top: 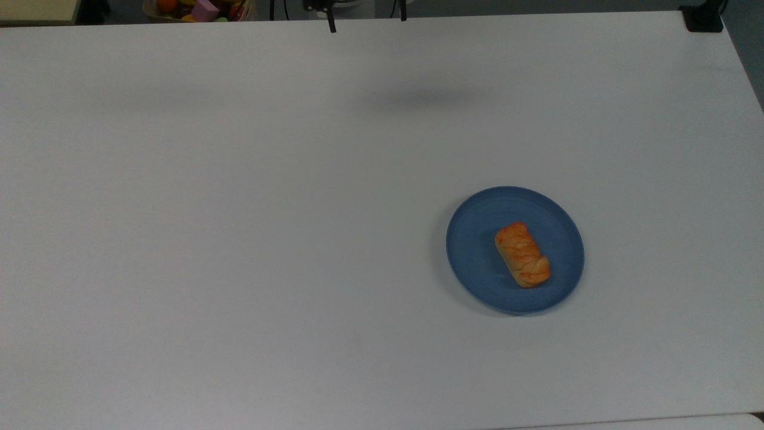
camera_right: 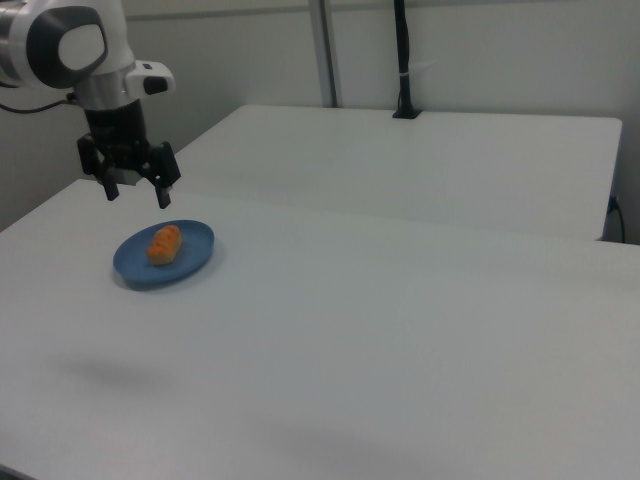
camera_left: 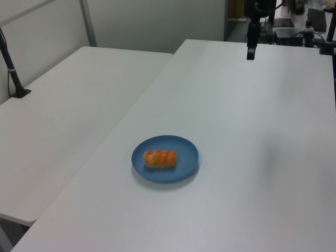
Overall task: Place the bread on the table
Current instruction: 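Move the open gripper over the orange bread roll on the blue plate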
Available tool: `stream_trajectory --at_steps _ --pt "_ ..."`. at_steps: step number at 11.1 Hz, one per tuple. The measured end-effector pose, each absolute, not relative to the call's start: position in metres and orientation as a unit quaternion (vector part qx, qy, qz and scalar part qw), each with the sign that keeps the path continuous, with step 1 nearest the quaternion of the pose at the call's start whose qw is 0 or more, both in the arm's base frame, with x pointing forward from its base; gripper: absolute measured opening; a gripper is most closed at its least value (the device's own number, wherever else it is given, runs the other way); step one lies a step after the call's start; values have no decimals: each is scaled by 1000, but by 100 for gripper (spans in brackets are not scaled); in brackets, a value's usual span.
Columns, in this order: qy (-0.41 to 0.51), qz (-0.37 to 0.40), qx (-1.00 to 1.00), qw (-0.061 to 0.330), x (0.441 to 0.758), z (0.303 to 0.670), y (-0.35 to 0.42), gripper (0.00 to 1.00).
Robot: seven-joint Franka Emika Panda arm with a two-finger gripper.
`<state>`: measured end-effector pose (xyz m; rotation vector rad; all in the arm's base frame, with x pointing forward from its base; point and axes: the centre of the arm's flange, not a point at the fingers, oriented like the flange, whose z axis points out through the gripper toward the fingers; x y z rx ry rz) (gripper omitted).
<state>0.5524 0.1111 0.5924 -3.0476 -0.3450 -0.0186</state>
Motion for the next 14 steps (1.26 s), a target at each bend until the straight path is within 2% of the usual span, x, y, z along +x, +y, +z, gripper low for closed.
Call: stream_trajectory --at_steps 3,7,10,14 --pt "-145 -6 -989 40 561 581 169 100" --pt "-169 -41 -983 55 606 565 240 100" --pt "-178 -83 -978 69 641 526 277 100" --pt "-183 -115 -973 80 660 482 311 100"
